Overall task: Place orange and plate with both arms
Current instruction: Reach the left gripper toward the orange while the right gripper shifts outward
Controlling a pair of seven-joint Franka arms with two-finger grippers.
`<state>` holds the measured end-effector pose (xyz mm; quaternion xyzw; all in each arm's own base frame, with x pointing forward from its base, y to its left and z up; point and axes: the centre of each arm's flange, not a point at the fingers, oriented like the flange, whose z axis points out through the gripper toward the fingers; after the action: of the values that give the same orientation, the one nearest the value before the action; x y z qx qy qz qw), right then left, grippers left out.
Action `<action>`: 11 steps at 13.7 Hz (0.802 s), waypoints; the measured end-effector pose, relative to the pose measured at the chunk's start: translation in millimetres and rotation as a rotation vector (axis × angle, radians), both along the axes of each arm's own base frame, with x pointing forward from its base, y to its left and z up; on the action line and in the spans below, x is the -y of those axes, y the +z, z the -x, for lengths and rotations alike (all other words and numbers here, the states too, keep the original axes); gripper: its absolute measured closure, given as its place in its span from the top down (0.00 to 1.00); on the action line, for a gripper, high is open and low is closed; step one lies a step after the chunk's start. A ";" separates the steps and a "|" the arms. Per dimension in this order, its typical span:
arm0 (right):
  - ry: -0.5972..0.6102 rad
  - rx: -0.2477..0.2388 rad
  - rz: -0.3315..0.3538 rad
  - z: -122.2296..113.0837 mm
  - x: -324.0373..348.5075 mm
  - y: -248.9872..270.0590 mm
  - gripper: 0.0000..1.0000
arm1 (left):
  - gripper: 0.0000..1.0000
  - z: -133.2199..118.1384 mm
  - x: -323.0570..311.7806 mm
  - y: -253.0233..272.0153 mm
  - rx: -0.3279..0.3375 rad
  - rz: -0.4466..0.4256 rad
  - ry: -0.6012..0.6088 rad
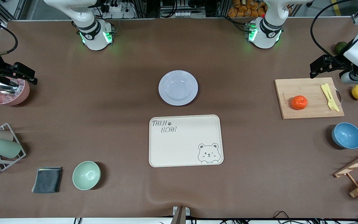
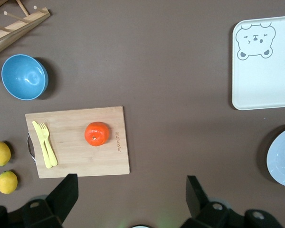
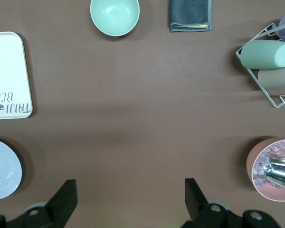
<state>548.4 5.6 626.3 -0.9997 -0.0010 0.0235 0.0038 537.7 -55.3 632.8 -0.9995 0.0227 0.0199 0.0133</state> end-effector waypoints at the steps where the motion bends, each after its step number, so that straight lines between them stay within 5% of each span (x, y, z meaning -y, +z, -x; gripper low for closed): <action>1: 0.000 0.001 0.000 -0.1 0.0 0.0 1.00 | 1.00 -0.3 -0.1 -0.5 -0.001 0.000 0.000; 11: 0.001 0.009 0.000 -2.3 -0.5 -2.3 1.00 | 1.00 -30.6 -8.3 -49.5 -0.086 0.002 0.012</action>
<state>550.8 6.1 624.0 -0.9998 -0.0013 0.0190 0.0038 568.2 -47.0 583.3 -0.9978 0.0174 0.0629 0.0110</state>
